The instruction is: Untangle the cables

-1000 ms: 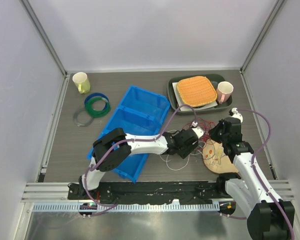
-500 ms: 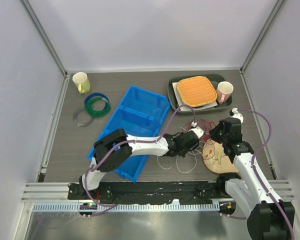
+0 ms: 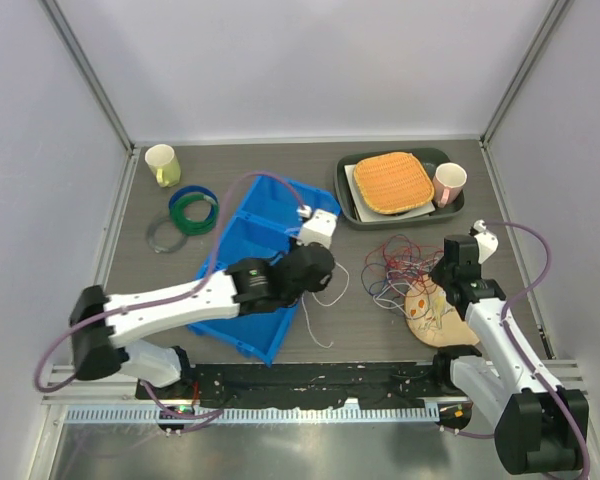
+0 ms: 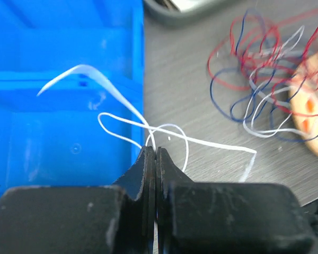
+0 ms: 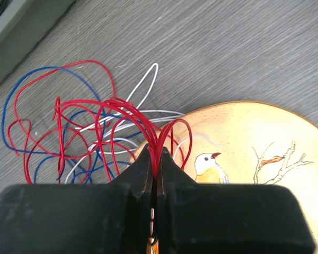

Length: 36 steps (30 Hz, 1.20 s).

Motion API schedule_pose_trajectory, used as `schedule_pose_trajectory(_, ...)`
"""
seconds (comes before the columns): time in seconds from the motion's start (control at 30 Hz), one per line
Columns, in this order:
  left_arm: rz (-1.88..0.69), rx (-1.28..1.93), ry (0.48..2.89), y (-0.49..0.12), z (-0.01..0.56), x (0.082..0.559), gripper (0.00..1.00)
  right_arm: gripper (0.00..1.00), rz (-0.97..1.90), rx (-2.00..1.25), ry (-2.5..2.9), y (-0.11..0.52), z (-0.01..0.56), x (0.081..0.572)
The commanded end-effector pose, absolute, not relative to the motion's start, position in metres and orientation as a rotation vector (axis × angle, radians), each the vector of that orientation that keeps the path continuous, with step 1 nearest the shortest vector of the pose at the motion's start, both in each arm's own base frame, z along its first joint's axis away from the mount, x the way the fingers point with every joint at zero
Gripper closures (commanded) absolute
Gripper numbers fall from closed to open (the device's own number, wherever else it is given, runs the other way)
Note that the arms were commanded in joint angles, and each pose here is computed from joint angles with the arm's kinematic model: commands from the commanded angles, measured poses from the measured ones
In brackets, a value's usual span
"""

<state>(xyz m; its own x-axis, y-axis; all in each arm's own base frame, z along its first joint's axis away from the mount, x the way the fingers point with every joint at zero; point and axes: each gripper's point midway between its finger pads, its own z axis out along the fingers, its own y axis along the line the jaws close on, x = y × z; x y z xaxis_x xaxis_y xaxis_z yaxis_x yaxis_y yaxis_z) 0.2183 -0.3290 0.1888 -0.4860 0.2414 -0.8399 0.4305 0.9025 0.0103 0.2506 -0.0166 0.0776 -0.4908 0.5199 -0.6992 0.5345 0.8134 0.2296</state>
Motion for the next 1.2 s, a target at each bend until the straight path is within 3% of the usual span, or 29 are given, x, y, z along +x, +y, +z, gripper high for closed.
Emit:
schedule_pose_trajectory(0.0,-0.285,0.259,1.988,-0.279,0.249,0.22,1.0,0.99,-0.118,0.848,2.095,-0.035,0.095,0.257)
schedule_pose_trajectory(0.2,-0.503,0.187,1.813,-0.258,0.324,0.209,1.0,0.99,0.005,0.763,2.129,-0.016,0.097,0.265)
schedule_pose_trajectory(0.33,-0.5,0.125,1.693,-0.24,0.377,0.215,1.0,0.99,0.127,0.68,2.116,0.001,0.105,0.273)
schedule_pose_trajectory(0.47,-0.373,0.085,1.655,-0.227,0.398,0.228,1.0,0.86,0.242,0.603,2.124,0.02,0.108,0.276)
schedule_pose_trajectory(0.53,-0.304,0.033,1.658,-0.217,0.404,0.233,1.0,0.75,0.284,0.563,2.13,0.027,0.109,0.276)
schedule_pose_trajectory(0.57,-0.282,0.014,1.662,-0.215,0.404,0.234,1.0,0.58,0.29,0.56,2.133,0.028,0.109,0.276)
schedule_pose_trajectory(0.7,-0.222,-0.024,1.69,-0.21,0.41,0.237,1.0,0.17,0.313,0.542,2.148,0.033,0.106,0.277)
schedule_pose_trajectory(0.83,-0.266,0.013,1.727,-0.206,0.428,0.228,1.0,0.11,0.309,0.545,2.159,0.033,0.103,0.278)
schedule_pose_trajectory(1.17,-0.187,-0.154,1.9,-0.147,0.346,0.202,1.0,0.09,0.304,0.547,2.162,0.032,0.102,0.278)
